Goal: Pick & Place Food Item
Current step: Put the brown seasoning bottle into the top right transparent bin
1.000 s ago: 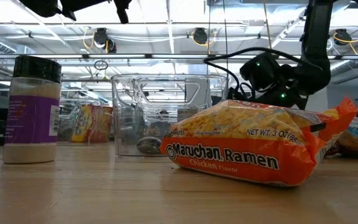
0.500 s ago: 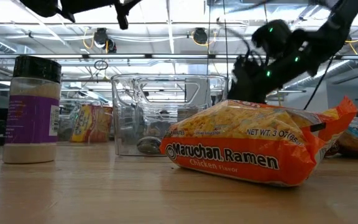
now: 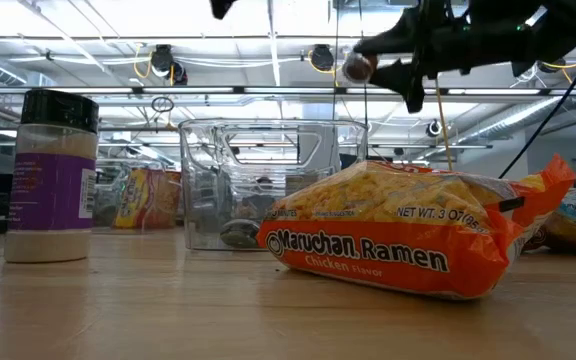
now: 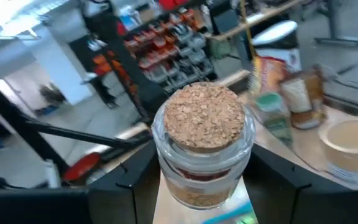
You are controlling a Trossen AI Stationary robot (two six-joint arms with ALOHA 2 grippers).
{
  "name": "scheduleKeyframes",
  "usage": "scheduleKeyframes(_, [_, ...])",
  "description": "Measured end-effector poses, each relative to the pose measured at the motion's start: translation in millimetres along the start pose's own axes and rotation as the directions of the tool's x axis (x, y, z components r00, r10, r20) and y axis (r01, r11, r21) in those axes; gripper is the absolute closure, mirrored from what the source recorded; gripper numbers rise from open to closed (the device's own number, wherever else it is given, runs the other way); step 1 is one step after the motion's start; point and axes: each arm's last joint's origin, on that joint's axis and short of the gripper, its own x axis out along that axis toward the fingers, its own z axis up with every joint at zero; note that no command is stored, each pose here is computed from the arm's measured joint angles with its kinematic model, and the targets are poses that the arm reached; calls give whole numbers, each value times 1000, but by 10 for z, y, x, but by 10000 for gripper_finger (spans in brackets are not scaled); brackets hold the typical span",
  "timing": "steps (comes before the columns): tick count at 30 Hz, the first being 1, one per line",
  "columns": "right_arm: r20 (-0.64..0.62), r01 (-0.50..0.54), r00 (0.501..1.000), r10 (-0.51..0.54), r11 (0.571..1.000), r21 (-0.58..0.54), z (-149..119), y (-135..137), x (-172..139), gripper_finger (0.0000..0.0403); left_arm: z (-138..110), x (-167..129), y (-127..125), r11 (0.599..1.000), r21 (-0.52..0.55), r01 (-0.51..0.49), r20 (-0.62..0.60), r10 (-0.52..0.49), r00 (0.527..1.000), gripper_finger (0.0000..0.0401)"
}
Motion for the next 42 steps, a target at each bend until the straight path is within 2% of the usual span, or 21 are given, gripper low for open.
scheduleKeyframes(5, [-4, -45, 999, 45, 998, -46, 91, 185, 73, 221, 134, 383, -109, 996, 61, 59, -161, -49, 986, 162])
scheduleKeyframes(9, [-39, -61, 998, 58, 994, -95, 135, 275, 170, 221, 197, 685, -181, 991, 70, 111, -230, -92, 969, 162])
scheduleKeyframes(13, [-51, -85, 996, 80, 992, -98, 149, 311, 233, 221, 249, 933, -232, 989, 59, 136, -272, -116, 955, 162])
scheduleKeyframes(21, [-71, -121, 991, 115, 989, -88, 142, 341, 269, 221, 151, 1286, -289, 987, 18, 161, -393, -141, 908, 162])
scheduleKeyframes(30, [-83, -124, 990, 116, 988, -94, 125, 348, 268, 221, 53, 1447, -305, 987, 8, 158, -427, -139, 893, 162])
scheduleKeyframes(37, [-75, -130, 990, 123, 986, -102, 134, 353, 266, 221, 88, 1481, -265, 996, 76, 53, -385, -20, 923, 162])
scheduleKeyframes(42, [-73, -127, 990, 119, 986, -110, 135, 352, 267, 221, 111, 1488, -271, 996, 64, 56, -363, -29, 931, 162])
